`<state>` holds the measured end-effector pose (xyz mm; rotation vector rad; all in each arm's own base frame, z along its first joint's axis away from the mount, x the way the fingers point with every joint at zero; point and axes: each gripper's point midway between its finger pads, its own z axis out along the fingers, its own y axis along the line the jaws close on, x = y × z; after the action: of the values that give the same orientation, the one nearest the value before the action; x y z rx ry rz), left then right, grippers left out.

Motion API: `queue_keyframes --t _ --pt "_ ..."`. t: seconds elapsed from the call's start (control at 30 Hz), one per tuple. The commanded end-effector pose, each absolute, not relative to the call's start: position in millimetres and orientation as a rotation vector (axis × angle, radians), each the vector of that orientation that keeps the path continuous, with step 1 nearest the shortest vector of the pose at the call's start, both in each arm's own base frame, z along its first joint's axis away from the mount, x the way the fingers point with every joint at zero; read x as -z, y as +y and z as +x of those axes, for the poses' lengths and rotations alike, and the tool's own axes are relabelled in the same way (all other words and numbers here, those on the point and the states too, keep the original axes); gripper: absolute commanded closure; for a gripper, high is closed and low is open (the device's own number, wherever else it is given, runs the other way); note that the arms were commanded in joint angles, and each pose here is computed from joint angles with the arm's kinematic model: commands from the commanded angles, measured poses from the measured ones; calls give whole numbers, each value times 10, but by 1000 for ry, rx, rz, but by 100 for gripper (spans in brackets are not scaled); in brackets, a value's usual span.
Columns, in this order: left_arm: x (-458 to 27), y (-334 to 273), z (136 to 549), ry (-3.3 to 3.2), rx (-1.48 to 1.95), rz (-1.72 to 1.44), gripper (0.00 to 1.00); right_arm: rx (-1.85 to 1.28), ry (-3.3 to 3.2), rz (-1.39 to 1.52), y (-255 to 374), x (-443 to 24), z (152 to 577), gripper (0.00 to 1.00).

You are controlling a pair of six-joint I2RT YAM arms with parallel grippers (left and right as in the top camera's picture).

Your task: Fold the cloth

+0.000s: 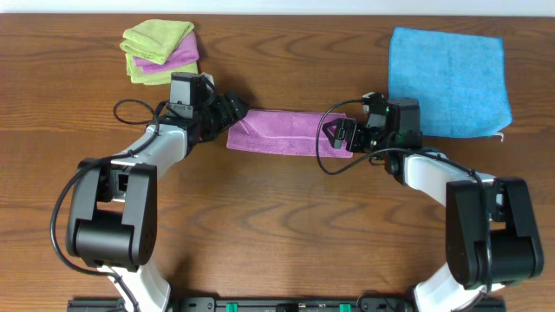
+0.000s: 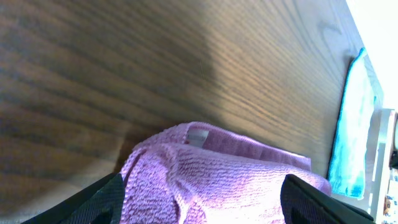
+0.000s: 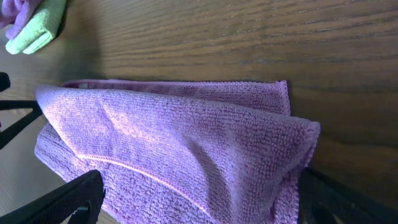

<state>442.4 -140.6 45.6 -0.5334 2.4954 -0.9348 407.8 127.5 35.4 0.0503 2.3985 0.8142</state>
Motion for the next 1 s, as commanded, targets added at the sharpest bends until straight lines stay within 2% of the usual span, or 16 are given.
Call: queue_keyframes --t 0.0,0.77,0.9,0.93,0.97 --pt "-474 -1410 4443 2500 960 -564 19 -832 2364 46 1289 -500 4132 1" --pt "-466 -1583 4329 2539 1071 -602 22 -833 2375 50 1288 -482 4114 1" --pt "-408 -1706 4271 2568 1057 -576 35 -833 2375 50 1287 -481 4113 1" --pt "-393 -1731 4260 2574 1051 -571 41 -833 2375 50 1288 -480 4114 1" --pt "-365 -1749 4252 2580 1036 -569 52 -833 2375 50 1287 -481 4113 1"
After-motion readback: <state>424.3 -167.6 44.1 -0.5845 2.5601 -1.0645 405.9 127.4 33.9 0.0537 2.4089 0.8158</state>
